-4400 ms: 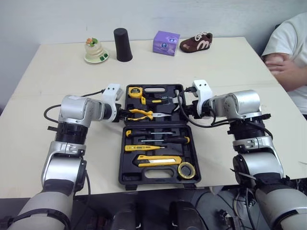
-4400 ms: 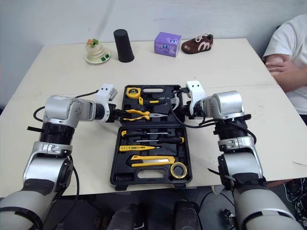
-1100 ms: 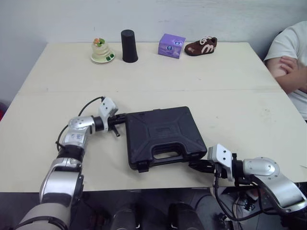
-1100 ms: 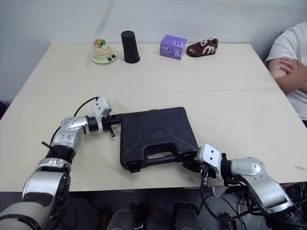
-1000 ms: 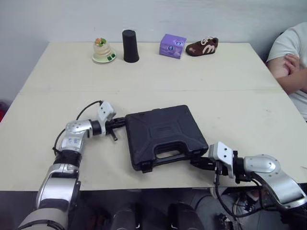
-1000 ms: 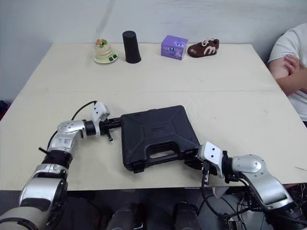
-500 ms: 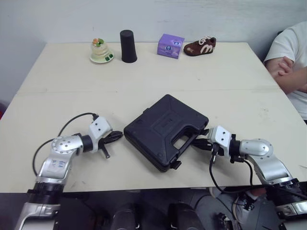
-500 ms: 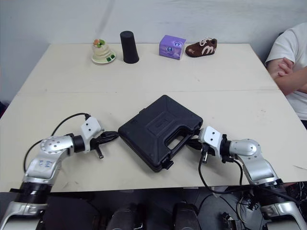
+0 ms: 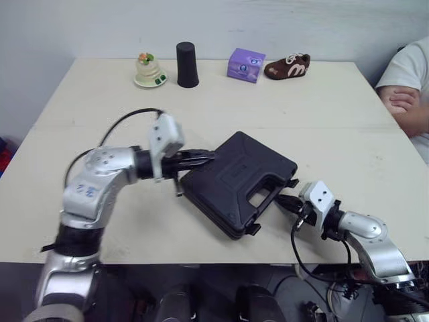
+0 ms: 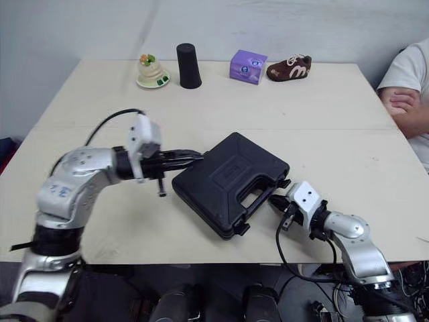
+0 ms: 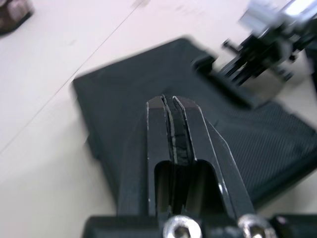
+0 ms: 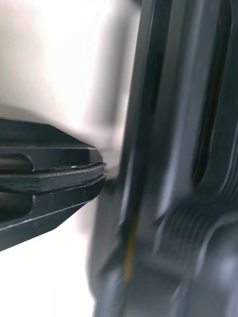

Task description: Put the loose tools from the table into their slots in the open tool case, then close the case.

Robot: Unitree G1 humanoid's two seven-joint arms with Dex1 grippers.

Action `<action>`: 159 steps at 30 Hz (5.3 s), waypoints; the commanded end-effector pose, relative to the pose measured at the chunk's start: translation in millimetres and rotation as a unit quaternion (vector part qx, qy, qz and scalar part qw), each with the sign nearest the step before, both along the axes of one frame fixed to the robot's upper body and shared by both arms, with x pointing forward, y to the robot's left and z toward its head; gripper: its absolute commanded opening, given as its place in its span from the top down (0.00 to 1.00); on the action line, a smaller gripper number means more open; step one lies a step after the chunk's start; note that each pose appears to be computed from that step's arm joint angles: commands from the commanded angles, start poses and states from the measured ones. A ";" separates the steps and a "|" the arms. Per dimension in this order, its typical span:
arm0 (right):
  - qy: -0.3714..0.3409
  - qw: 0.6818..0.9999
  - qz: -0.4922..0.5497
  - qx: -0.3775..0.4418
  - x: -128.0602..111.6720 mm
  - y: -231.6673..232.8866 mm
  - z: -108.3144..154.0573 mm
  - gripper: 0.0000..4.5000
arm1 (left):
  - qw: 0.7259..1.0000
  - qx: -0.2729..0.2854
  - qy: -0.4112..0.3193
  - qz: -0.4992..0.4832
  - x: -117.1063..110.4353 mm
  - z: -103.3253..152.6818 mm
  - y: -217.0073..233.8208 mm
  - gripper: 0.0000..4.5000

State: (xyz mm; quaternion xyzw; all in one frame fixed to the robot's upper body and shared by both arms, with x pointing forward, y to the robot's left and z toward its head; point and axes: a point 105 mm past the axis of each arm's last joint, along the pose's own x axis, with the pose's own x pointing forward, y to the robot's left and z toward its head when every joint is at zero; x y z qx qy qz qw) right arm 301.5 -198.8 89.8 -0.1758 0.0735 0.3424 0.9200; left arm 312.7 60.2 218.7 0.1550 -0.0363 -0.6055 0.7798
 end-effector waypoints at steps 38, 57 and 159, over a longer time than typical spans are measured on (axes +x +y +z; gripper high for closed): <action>-0.046 0.997 -0.020 0.060 26.6 19.1 38.5 1.00 | 0.967 0.206 0.145 0.035 56.5 -143.2 -97.8 1.00; -0.041 0.998 0.025 0.050 15.1 27.6 57.8 1.00 | 0.957 0.238 0.157 0.042 52.0 -163.7 -83.7 1.00; 0.072 0.964 0.252 0.043 -81.5 82.2 10.9 1.00 | 0.976 0.189 0.043 -0.104 -54.9 -121.0 -3.7 1.00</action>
